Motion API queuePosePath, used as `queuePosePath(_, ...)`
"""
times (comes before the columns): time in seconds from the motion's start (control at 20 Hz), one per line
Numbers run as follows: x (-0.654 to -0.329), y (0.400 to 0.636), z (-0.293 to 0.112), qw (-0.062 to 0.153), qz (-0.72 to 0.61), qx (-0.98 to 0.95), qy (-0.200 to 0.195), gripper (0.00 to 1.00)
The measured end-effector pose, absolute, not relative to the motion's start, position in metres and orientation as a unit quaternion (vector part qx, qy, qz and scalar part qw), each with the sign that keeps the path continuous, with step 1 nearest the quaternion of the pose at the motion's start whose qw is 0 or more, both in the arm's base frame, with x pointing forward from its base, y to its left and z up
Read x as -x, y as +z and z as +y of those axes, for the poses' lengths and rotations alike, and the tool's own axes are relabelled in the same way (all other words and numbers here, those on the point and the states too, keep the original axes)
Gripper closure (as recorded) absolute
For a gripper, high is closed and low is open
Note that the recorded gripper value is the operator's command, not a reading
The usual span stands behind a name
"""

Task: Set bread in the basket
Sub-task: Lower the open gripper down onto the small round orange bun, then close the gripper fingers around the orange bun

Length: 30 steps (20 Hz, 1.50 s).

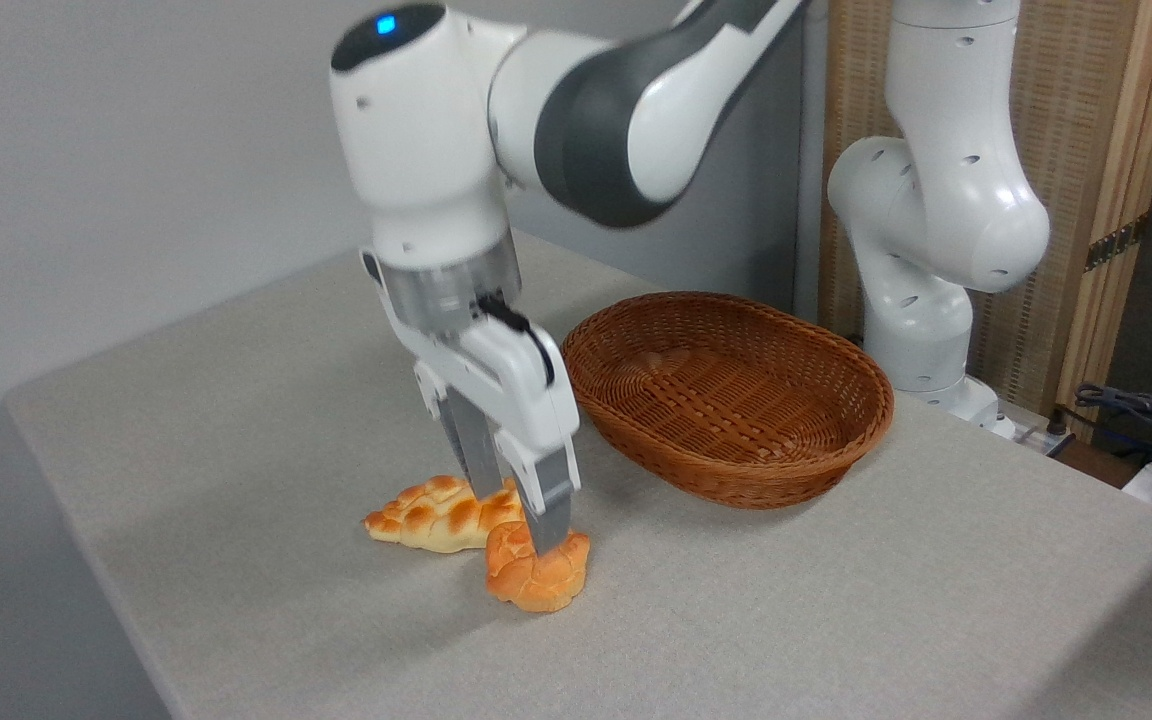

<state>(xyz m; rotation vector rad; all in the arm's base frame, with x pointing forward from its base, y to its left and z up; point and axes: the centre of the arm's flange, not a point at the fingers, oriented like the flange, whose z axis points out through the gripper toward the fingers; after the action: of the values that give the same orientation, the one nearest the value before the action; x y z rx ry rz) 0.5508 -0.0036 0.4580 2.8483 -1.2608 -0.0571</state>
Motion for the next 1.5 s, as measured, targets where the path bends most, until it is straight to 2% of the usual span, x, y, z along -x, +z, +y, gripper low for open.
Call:
queuePosePath(0.3,-0.556,0.432,-0.001,0.013,-0.407,-0.913,-0.03,0.0)
queuePosePath(0.6,-0.555,0.421,0.004,0.016,-0.407,-0.913,-0.038,0.02)
queuePosePath(0.75,-0.555,0.418,0.004,0.016,-0.407,-0.912,-0.041,0.4)
queuePosePath(0.8,-0.555,0.417,0.004,0.016,-0.408,-0.912,-0.042,0.49)
queuePosePath(0.9,-0.555,0.416,0.004,0.017,-0.41,-0.911,-0.043,0.57)
queuePosePath(1.5,-0.555,0.413,0.003,0.018,-0.414,-0.909,-0.045,0.57)
